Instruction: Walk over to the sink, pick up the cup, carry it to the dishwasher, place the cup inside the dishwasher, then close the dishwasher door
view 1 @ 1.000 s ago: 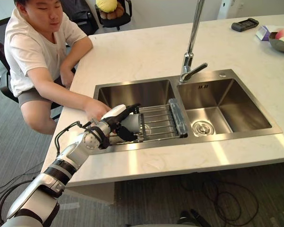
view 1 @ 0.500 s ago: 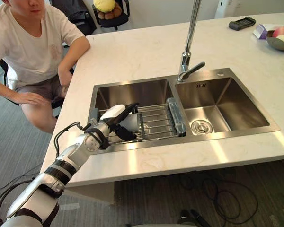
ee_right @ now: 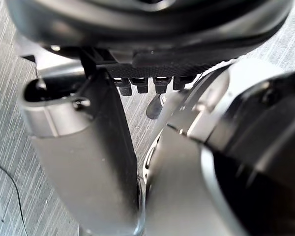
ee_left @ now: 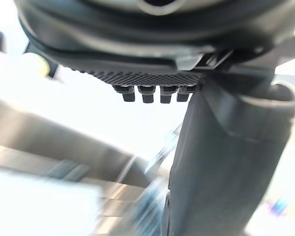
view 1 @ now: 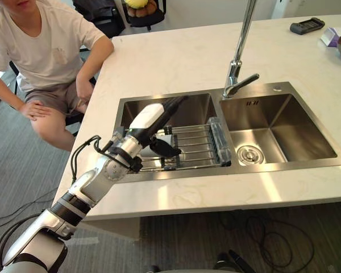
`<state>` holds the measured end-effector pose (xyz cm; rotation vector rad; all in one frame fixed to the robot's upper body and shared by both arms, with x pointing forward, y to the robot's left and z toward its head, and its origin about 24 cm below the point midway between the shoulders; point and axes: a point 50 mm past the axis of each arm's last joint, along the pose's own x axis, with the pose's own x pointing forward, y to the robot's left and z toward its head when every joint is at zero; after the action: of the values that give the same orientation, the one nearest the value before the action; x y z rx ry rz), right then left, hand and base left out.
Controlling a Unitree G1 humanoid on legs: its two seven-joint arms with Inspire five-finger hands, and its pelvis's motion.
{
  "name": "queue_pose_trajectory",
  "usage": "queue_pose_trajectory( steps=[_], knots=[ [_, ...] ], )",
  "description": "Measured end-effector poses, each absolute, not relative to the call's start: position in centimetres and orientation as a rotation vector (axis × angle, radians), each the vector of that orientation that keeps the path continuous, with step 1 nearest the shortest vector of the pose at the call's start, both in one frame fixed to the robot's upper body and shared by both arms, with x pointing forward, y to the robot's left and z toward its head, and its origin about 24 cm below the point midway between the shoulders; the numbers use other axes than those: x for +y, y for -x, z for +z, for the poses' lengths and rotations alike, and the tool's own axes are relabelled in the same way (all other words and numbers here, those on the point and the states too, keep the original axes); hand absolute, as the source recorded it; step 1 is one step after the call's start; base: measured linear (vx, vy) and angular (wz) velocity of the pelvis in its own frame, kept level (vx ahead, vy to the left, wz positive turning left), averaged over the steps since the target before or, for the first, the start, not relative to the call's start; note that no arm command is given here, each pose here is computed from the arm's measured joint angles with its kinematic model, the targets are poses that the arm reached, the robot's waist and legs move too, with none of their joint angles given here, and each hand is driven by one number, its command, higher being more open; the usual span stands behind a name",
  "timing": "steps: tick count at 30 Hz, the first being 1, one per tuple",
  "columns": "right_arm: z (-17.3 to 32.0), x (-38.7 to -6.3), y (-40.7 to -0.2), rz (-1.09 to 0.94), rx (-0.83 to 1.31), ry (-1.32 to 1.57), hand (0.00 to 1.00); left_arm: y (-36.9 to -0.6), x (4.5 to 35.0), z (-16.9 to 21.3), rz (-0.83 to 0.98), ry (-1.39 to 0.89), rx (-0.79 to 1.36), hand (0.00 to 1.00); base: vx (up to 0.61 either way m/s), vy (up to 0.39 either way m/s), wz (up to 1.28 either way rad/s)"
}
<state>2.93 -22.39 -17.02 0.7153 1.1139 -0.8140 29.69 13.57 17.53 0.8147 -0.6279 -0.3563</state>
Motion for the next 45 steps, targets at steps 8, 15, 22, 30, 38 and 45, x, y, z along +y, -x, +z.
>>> queue_pose_trajectory(
  steps=[8,15,22,30,38,45],
  knots=[
    [-17.1,-22.6,-2.1,-0.848,1.122,-0.738,1.0,-27.5,17.3,22.9,-0.107,-0.574,-0.821,1.0,-0.03,-0.013,0.17],
    [-17.1,-22.6,-1.8,-0.855,1.129,-0.737,1.0,-25.9,21.6,23.2,0.077,-0.587,-0.808,1.0,0.0,-0.012,0.16],
    [-17.2,-22.5,-1.4,-0.859,1.143,-0.737,1.0,-24.2,24.9,23.3,0.221,-0.564,-0.828,1.0,-0.02,-0.009,0.12],
    [-17.3,-22.6,-0.9,-0.891,1.148,-0.748,1.0,-23.6,25.8,23.1,0.218,-0.531,-0.819,1.0,-0.04,-0.003,0.05],
    [-17.3,-22.5,-1.0,-0.896,1.147,-0.751,1.0,-24.1,25.0,22.4,0.086,-0.488,-0.761,1.0,0.0,0.0,0.0],
    [-17.3,-22.5,-1.2,-0.901,1.142,-0.755,1.0,-25.7,21.2,18.6,-0.177,-0.587,-0.546,1.0,-0.01,-0.001,-0.09]
  ],
)
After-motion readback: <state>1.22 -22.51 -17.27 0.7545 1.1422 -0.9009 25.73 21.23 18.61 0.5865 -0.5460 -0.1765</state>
